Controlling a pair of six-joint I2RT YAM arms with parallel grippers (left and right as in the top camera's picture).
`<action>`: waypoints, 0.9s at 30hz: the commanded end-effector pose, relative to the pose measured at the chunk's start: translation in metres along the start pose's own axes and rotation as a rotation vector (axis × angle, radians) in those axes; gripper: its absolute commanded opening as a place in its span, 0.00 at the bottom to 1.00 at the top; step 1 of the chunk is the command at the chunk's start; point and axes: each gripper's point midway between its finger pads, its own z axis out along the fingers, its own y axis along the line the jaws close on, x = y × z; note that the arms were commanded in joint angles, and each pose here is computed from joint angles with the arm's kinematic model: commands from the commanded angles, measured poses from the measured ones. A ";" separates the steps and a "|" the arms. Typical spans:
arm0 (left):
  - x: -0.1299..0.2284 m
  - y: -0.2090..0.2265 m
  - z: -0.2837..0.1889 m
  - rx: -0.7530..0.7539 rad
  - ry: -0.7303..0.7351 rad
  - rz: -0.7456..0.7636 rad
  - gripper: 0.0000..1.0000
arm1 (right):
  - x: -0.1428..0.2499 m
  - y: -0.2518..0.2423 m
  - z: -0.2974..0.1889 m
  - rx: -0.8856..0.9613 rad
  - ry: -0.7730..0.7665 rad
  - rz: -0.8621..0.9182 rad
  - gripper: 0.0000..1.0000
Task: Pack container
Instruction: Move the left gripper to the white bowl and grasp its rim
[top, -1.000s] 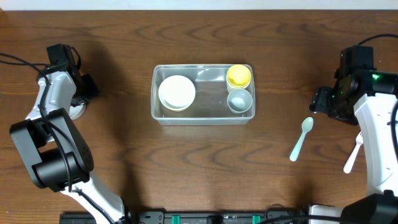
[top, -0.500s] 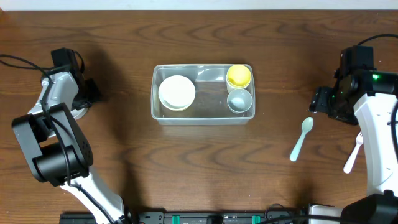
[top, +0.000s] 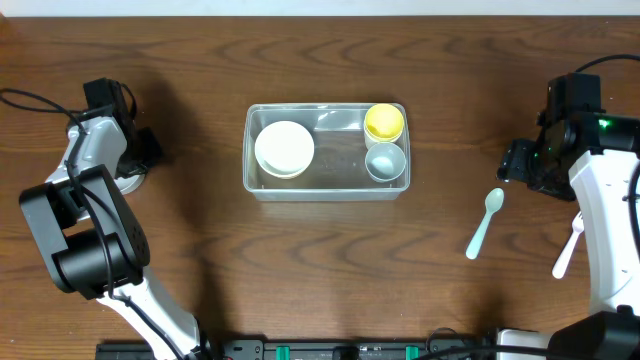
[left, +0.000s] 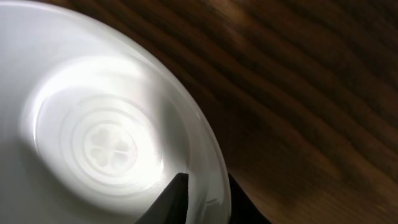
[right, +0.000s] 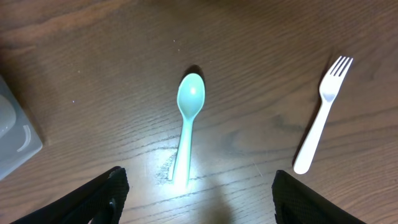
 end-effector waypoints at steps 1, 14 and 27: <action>0.006 0.003 0.005 -0.010 0.022 0.005 0.15 | -0.001 -0.002 -0.006 -0.005 -0.020 -0.006 0.76; 0.006 0.003 0.004 -0.009 0.018 0.005 0.06 | -0.001 -0.002 -0.006 -0.005 -0.020 -0.006 0.76; -0.007 -0.011 -0.045 0.018 -0.074 0.036 0.06 | -0.001 -0.002 -0.006 -0.005 -0.020 -0.006 0.76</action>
